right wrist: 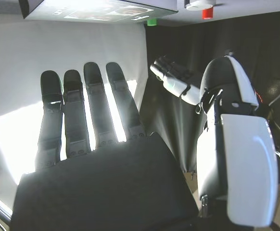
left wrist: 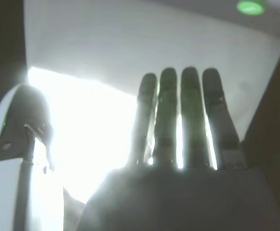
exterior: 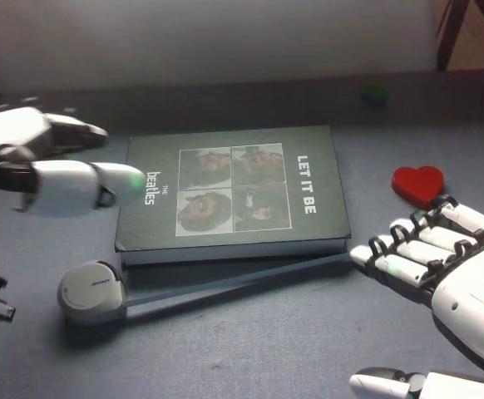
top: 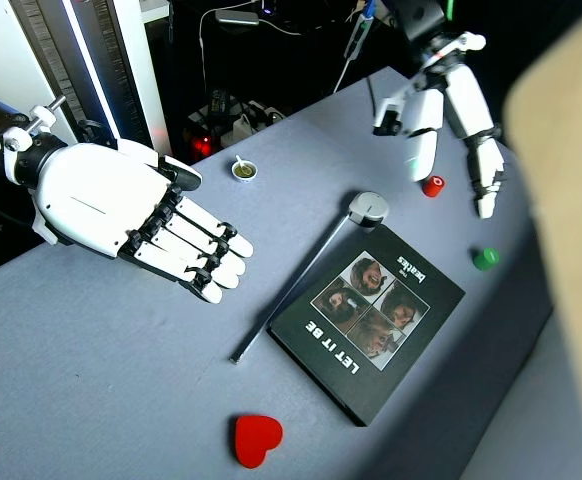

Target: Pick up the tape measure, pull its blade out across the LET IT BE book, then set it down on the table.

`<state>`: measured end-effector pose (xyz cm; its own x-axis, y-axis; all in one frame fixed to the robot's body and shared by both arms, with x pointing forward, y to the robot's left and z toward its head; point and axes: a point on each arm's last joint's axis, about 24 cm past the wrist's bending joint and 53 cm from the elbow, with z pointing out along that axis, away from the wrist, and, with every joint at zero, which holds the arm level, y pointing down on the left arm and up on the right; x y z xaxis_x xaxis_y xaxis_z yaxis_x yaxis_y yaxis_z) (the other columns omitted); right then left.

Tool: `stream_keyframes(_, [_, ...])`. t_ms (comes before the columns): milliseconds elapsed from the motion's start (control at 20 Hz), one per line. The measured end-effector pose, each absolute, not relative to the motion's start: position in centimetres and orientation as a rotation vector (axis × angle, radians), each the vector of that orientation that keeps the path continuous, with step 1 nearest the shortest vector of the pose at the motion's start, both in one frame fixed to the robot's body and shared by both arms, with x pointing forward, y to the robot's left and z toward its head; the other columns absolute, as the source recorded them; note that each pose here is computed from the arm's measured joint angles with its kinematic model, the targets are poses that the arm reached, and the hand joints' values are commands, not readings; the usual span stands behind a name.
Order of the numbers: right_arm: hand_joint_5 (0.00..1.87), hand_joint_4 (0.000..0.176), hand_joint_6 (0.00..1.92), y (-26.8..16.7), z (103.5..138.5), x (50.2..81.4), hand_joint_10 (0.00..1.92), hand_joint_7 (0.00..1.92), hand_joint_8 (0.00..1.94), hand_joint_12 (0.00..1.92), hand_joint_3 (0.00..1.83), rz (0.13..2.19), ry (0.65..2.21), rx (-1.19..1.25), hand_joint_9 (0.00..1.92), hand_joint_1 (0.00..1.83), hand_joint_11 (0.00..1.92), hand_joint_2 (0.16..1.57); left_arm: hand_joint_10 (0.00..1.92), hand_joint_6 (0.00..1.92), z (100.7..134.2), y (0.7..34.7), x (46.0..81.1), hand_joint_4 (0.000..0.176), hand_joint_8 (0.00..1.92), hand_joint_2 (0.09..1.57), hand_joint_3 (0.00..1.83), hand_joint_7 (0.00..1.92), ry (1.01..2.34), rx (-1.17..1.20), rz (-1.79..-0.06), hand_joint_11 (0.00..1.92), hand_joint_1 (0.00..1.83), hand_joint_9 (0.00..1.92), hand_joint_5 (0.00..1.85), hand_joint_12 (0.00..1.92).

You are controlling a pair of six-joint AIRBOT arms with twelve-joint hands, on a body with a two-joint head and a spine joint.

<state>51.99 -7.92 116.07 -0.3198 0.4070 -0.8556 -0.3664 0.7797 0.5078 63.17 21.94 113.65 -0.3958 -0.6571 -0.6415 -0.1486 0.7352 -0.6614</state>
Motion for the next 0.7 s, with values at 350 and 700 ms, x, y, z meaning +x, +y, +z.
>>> stream_keyframes(350, [0.71,0.0,1.72,-7.9,116.1,52.0,1.92,0.83,1.9,1.92,0.0,0.776,1.729,0.028,1.07,0.74,1.26,1.18,1.89,1.88,113.5,14.6,59.3,0.0,1.82,1.24,0.0,0.71,2.042,-0.444,-0.563,0.9,0.73,0.8,0.61,1.91])
stream_keyframes(700, [1.19,0.0,1.92,-7.9,116.1,52.0,1.92,1.42,1.94,1.92,0.01,0.776,1.728,0.03,1.6,0.78,1.76,1.28,1.92,1.92,110.9,11.2,56.0,0.0,1.92,1.23,0.0,1.05,2.034,-0.63,-0.678,1.08,0.79,1.05,1.03,1.92])
